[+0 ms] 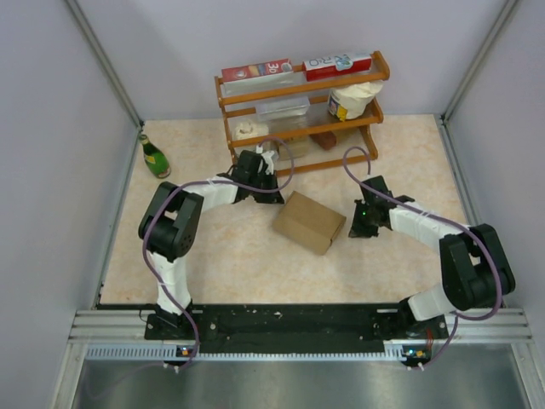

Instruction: Fold the paper box

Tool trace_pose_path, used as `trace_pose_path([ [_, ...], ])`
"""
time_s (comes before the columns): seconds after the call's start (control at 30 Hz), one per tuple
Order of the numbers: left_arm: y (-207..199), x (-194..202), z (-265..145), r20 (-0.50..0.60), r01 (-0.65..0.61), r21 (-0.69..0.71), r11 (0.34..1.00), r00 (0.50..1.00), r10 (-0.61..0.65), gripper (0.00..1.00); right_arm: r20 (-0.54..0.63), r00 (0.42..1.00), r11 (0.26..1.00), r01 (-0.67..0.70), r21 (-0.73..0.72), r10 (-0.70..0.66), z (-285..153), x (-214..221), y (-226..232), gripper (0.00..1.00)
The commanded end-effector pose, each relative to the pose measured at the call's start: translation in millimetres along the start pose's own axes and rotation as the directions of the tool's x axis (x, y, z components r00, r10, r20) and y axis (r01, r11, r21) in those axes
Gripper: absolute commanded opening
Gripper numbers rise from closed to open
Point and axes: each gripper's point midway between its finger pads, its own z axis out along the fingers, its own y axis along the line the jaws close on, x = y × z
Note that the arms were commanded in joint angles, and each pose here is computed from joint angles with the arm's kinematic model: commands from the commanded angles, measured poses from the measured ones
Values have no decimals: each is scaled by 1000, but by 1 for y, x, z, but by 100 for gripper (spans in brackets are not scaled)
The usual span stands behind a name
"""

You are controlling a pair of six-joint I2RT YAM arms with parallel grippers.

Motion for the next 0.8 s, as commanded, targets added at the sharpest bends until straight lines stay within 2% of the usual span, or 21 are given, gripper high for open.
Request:
trace_pose_path([
  [0.0,-2,9,-7,6,-15,22,1000,1000,15,0,37,999,998,25,-63,-23,4,-21,16,9],
  [0.33,-9,32,-15,6,-9,63,998,1000,8,0,34,998,993,59,-101,-55,14,-25,25,10],
  [0.77,-36,41,-21,25,-84,153,985,996,81,0,29,995,988,98,-120,-95,18,-32,31,10],
])
